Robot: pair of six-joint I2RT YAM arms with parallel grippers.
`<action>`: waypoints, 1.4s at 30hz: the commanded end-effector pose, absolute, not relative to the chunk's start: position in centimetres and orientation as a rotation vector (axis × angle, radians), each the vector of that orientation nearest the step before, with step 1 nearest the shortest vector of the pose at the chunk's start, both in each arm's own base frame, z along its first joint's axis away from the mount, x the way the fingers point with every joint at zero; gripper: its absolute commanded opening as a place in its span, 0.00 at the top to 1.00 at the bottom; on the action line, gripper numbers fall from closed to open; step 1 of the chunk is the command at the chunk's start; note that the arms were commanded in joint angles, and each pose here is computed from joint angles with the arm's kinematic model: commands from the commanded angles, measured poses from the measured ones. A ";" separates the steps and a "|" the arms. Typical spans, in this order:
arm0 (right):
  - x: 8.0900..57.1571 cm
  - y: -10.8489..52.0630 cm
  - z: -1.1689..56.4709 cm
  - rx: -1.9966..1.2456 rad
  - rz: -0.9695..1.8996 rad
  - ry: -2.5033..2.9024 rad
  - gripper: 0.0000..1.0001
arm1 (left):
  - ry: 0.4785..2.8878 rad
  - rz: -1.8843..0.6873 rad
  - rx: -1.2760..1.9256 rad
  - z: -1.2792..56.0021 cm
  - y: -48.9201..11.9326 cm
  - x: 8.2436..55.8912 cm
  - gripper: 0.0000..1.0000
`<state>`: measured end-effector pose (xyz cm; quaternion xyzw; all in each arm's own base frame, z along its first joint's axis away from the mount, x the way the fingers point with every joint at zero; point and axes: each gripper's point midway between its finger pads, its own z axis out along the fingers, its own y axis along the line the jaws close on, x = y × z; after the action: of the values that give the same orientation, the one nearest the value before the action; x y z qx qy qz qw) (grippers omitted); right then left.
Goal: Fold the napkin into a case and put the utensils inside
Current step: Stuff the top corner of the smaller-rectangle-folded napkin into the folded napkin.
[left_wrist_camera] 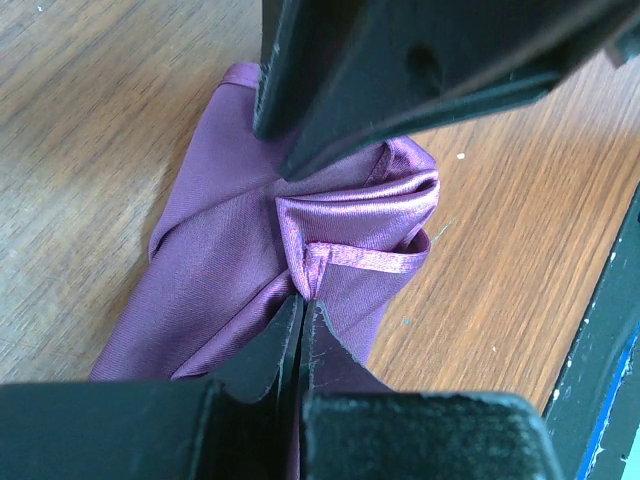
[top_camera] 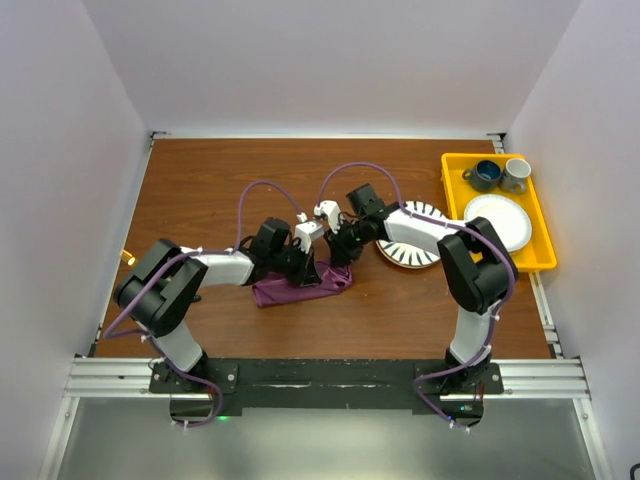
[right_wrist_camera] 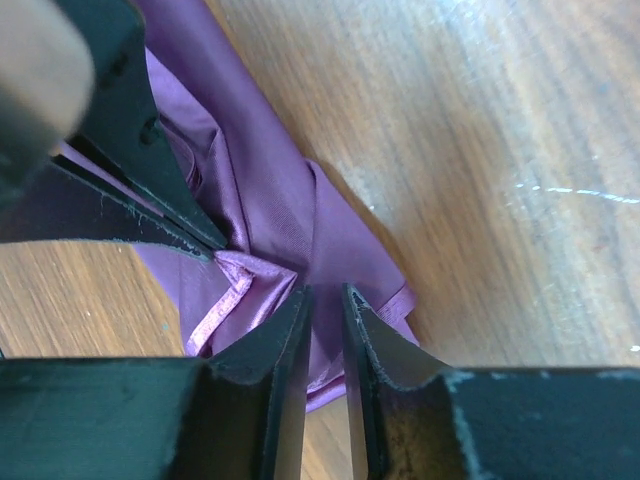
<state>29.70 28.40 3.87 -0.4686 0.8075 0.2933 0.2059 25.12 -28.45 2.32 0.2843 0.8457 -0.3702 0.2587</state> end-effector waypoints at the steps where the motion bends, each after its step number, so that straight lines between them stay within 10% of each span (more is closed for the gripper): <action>1: 30.2 28.5 5.0 -1.332 0.771 2.177 0.76 | 2.389 -0.917 0.739 0.1 -27.0 25.3 1.00; 7: 30.3 28.1 4.3 -1.367 0.730 2.178 0.69 | 2.398 -0.916 0.733 -0.1 -26.9 25.4 1.00; 16: 31.0 28.4 5.1 -1.371 0.685 2.140 0.99 | 2.399 -0.913 0.724 -0.1 -26.7 25.6 1.00; 23: 31.1 29.2 6.7 -1.351 0.736 2.130 1.00 | 2.401 -0.918 0.721 -0.1 -26.7 25.7 1.00; 42: 29.9 28.7 5.4 -1.389 0.749 2.112 0.76 | 2.418 -0.925 0.710 -0.5 -26.4 25.8 1.00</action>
<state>29.86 28.53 6.10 -0.4990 0.7819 0.2795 0.2478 25.89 -28.40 2.24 0.2766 0.8457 -0.3798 0.2530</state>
